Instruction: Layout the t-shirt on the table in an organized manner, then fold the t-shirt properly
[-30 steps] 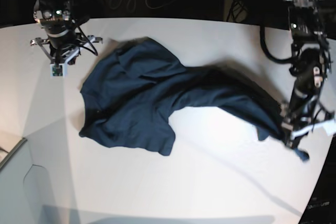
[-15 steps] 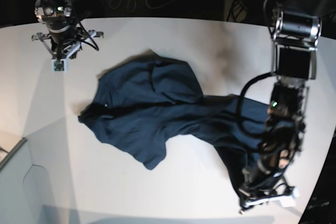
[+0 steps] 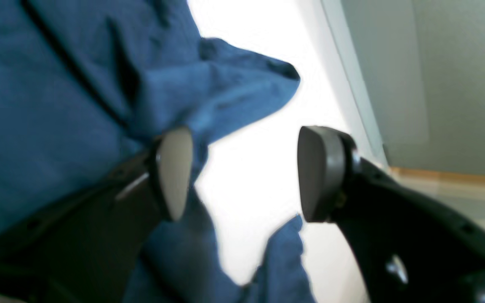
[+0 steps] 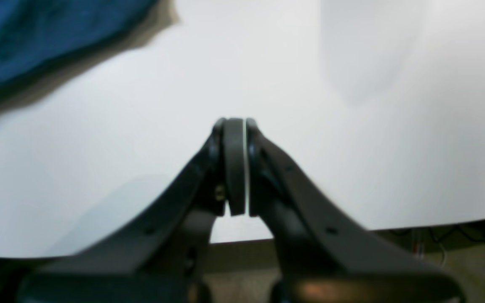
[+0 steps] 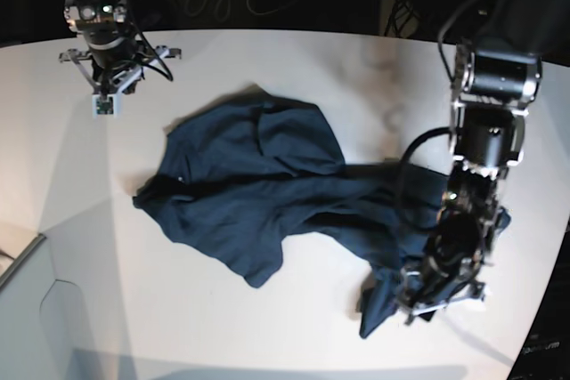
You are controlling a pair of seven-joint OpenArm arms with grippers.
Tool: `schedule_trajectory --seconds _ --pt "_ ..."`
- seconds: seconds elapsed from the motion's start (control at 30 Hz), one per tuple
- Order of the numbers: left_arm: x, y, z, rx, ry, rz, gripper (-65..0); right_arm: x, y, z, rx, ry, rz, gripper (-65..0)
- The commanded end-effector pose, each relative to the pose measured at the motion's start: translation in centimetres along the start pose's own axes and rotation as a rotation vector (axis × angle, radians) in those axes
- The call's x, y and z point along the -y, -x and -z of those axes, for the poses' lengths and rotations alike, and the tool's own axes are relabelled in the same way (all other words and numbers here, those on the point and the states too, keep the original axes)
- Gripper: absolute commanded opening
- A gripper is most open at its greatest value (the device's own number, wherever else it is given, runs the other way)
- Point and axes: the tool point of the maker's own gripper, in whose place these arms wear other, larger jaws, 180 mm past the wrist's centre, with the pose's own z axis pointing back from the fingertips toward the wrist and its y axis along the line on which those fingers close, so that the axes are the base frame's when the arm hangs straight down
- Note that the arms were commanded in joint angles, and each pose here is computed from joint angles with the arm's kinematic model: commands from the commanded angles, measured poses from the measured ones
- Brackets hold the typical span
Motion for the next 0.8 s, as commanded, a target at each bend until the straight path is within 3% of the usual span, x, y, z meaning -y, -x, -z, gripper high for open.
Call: schedule_trajectory --seconds 0.0,0.17,0.4,0.53,0.77 --pt "0.5 -3.0 -0.8 0.064 0.032 0.004 -26.2 0.3 -1.1 -0.2 0.041 0.008 -0.001 -65.0" --pt "-6.1 -6.3 -4.0 0.135 -0.042 0.068 -26.0 0.3 -1.3 -0.2 0.045 0.008 0.000 -65.0" --pt "-16.0 -8.1 -7.1 0.199 -0.211 -0.070 -25.7 0.2 -2.7 0.1 0.076 0.006 0.005 -65.0" --pt "-19.3 -6.7 -6.9 0.163 -0.295 -0.101 -25.6 0.2 -3.3 0.2 0.089 0.005 0.009 -65.0" --pt "-19.6 -5.8 -5.2 0.136 -0.350 -0.102 -25.6 -0.2 -3.4 0.2 0.091 0.000 0.019 -65.0"
